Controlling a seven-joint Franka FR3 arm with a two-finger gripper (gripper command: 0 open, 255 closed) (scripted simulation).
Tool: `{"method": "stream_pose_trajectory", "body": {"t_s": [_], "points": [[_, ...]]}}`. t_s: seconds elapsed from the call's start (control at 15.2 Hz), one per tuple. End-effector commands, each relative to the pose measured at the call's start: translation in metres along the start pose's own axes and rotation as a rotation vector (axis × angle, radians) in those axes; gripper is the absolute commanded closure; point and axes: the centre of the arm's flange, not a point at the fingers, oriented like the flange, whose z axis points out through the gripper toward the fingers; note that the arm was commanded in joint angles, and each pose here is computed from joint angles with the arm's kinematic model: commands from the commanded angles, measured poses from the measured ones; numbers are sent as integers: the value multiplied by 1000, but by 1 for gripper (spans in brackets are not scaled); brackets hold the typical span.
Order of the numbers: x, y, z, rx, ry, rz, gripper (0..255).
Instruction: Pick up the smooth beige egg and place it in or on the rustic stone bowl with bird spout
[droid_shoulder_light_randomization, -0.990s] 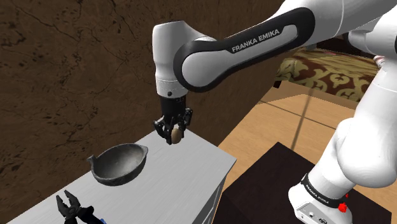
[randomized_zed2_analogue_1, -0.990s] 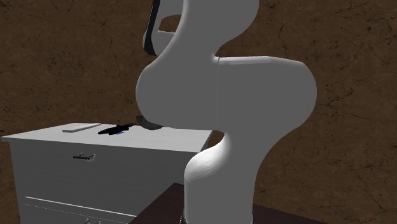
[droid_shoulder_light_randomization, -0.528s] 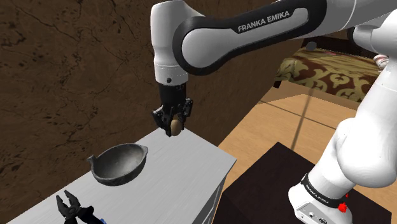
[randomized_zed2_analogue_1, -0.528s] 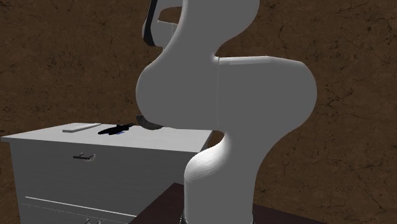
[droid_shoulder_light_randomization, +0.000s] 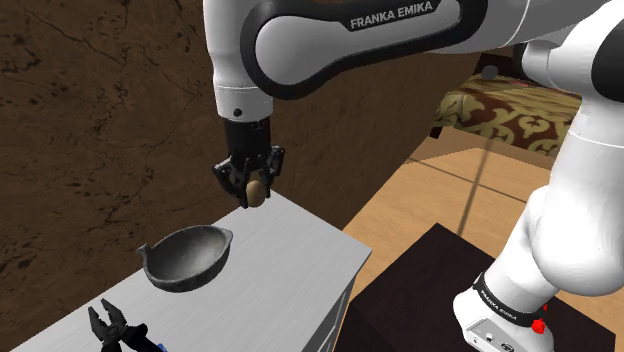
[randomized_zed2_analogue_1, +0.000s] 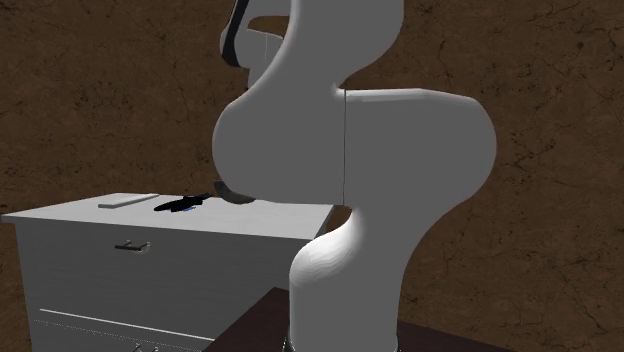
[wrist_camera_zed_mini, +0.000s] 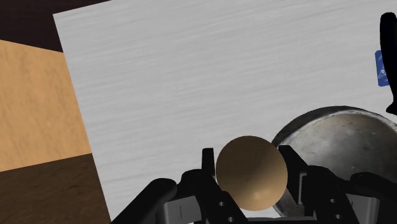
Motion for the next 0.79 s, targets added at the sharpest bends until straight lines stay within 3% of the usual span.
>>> {"method": "stream_pose_trajectory", "body": {"t_s": [0.0,0.53,0.73], "points": [[9,-24,-1,0,0,2,255],[61,-127,-5,0,0,2,255],[63,-127,11,0,0,2,255]]}}
